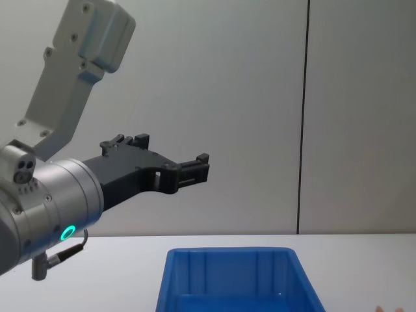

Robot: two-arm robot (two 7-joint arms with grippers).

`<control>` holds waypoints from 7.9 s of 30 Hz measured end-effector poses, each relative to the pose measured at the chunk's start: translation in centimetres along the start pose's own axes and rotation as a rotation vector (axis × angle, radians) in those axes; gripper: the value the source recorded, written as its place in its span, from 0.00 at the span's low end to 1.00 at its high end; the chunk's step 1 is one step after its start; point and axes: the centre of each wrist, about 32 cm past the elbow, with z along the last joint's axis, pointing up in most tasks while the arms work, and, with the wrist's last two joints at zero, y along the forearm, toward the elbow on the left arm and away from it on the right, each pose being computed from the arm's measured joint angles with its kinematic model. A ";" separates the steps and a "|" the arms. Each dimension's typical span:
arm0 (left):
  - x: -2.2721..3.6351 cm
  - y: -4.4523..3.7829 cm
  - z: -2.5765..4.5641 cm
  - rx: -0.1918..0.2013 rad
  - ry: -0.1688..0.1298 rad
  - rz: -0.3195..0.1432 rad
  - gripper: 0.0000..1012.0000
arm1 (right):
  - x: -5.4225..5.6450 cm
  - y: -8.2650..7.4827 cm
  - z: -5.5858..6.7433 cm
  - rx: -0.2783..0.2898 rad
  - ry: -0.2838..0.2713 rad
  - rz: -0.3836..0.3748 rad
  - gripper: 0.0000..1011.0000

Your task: Pick up the two dolls from the table and place them into the box.

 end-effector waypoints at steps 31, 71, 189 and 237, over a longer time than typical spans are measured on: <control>0.00 0.00 0.00 0.000 0.000 0.000 0.99 | -0.3 2.0 -0.2 -0.045 0.005 -0.031 0.41; 0.00 0.00 0.00 0.000 0.000 0.000 0.99 | -1.9 2.2 6.7 0.291 -0.160 0.080 0.28; 0.00 0.00 0.00 0.000 0.000 0.000 0.99 | -3.2 2.2 1.3 -0.059 0.049 0.108 0.76; 0.00 0.00 0.00 0.000 0.000 0.000 0.99 | -4.0 3.1 7.6 0.221 -0.060 0.220 0.37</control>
